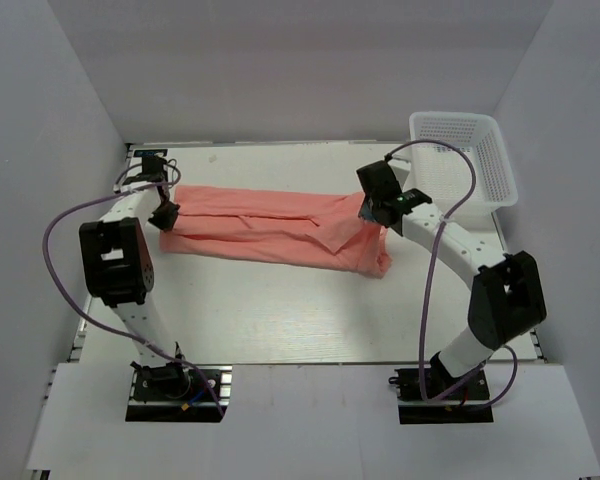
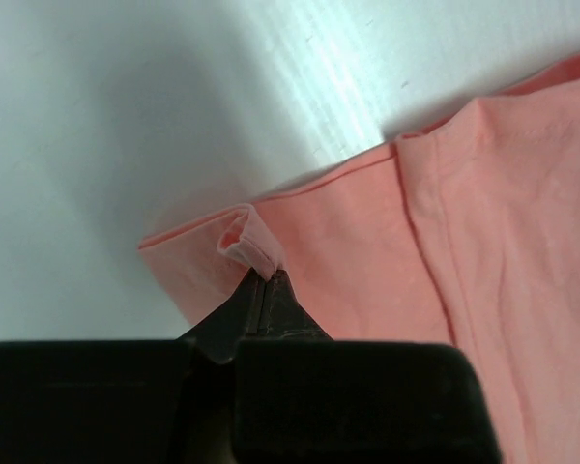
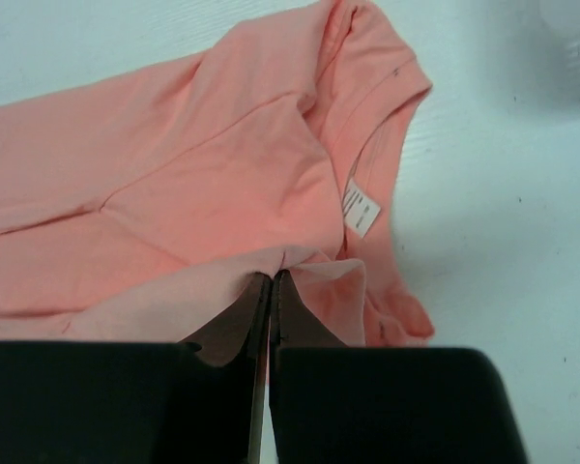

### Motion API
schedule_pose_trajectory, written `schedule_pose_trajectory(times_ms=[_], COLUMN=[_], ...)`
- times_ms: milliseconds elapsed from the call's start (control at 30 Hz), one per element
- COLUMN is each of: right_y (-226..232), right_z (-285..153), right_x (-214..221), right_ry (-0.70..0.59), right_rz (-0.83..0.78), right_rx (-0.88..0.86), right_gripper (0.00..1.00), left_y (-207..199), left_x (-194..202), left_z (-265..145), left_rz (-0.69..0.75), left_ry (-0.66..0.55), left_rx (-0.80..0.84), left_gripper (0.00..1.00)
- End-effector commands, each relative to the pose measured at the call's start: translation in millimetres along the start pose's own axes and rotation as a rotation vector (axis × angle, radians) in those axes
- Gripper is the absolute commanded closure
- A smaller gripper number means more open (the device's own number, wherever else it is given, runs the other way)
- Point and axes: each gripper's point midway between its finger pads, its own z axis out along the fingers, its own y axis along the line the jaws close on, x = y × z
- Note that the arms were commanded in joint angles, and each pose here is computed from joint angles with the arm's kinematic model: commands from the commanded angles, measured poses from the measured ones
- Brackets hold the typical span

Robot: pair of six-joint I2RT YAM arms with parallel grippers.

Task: Fold and stack the t-shirts
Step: Fold the other side of the tshirt into a rectangle

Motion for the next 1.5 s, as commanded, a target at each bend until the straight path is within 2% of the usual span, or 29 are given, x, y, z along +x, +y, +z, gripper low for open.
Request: schedule_pose_trajectory(times_ms=[0,33,100,233,400,433,467,500,533,567,600,633,667,733,767,867,900,967,1000,1033,1067,1100,1167,1267,1300,1367,1400,1467], right_y=[4.8,4.7,-0.9,-4.2,1.5,1.2,4.0,1.3,7.8,7.9,7.6,21.1,19.6,34.1,37.8,38.4,42.3,37.9,41.3,41.6,31.4,33.9,9.8,-13.3,-29.8,-35.0,-41.1,-44.3], right_z=[7.5,11.7,17.6,29.8,53.2,55.6,64.5,76.0,74.5,91.3,97.6,92.3,108.7,104.0,102.3,89.8,66.2,60.7,31.8,26.9,29.6,12.9,6.6,-14.2,-9.4,-17.0,-16.2,-13.5], right_x=[-31.4,-30.6,-39.1,-41.9,-40.5,-46.7,-45.3,-41.2,-61.6,-54.3,-59.2,-87.7,-74.5,-89.4,-86.7,-66.0,-78.3,-47.2,-63.1,-58.4,-24.2,-24.8,11.3,27.7,57.0,64.8,79.2,89.3], right_ry=[-0.05,-0.044,-0.055,-0.04,-0.019,-0.027,-0.013,0.007,-0.022,0.004,-0.002,-0.051,0.001,0.0,0.014,0.059,0.019,0.075,0.021,0.017,0.082,0.072,0.14,0.126,0.183,0.172,0.206,0.233], right_rz=[0.006,0.005,0.015,0.01,-0.043,-0.04,-0.051,-0.075,-0.066,-0.081,-0.116,-0.104,-0.128,-0.143,-0.151,-0.161,-0.154,-0.171,-0.163,-0.167,-0.179,-0.173,-0.166,-0.157,-0.174,-0.241,-0.258,-0.301], right_rx=[-0.017,-0.013,0.0,-0.003,-0.03,-0.029,-0.03,-0.015,-0.026,-0.015,-0.021,-0.057,-0.051,-0.113,-0.138,-0.203,-0.238,-0.288,-0.337,-0.362,-0.369,-0.416,-0.38,-0.364,-0.34,-0.372,-0.375,-0.377], right_gripper=[1.0,1.0,1.0,1.0,1.0,1.0,0.9,0.89,0.89,0.66,0.58,0.52,0.39,0.25,0.2,0.12,0.1,0.1,0.1,0.1,0.1,0.1,0.1,0.14,0.16,0.3,0.35,0.33], left_y=[-16.2,-28.5,-29.3,-46.3,-64.5,-68.0,-73.2,-83.9,-90.0,-93.2,-105.3,-107.0,-113.6,-118.0,-122.1,-119.0,-122.0,-113.7,-121.1,-124.6,-115.3,-118.6,-118.1,-113.6,-113.1,-105.8,-99.5,-91.8], left_x=[-21.4,-26.1,-25.0,-41.5,-44.1,-45.1,-48.2,-55.0,-61.4,-68.5,-81.4,-88.0,-97.0,-101.1,-101.0,-85.2,-84.9,-64.9,-66.2,-57.7,-40.1,-30.4,-12.7,8.8,11.1,23.4,27.2,33.6], left_z=[3.4,0.8,11.0,13.4,24.1,24.0,26.9,25.0,21.3,17.1,9.3,5.9,-2.2,-10.4,-19.9,-31.1,-35.8,-33.6,-52.0,-58.7,-50.6,-55.4,-62.3,-56.6,-52.3,-39.2,-25.4,-12.1], left_rz=[0.013,0.03,0.045,0.042,0.054,0.064,0.07,0.071,0.071,0.075,0.068,0.06,0.062,0.075,0.087,0.137,0.144,0.17,0.189,0.199,0.222,0.233,0.257,0.271,0.273,0.288,0.291,0.3], left_ry=[-0.046,-0.056,-0.04,-0.075,-0.066,-0.068,-0.078,-0.093,-0.11,-0.131,-0.168,-0.189,-0.21,-0.216,-0.205,-0.184,-0.192,-0.146,-0.158,-0.149,-0.112,-0.099,-0.084,-0.051,-0.043,-0.016,-0.009,0.014], left_rx=[-0.001,0.017,-0.023,-0.011,0.027,0.043,0.054,0.088,0.108,0.114,0.154,0.154,0.175,0.2,0.235,0.294,0.33,0.362,0.446,0.486,0.494,0.537,0.608,0.609,0.601,0.553,0.505,0.453], left_gripper=[1.0,1.0,1.0,1.0,1.0,0.78,0.57,0.46,0.24,0.01,0.0,0.0,0.0,0.0,0.0,0.0,0.0,0.0,0.0,0.0,0.0,0.0,0.0,0.0,0.0,0.0,0.0,0.0])
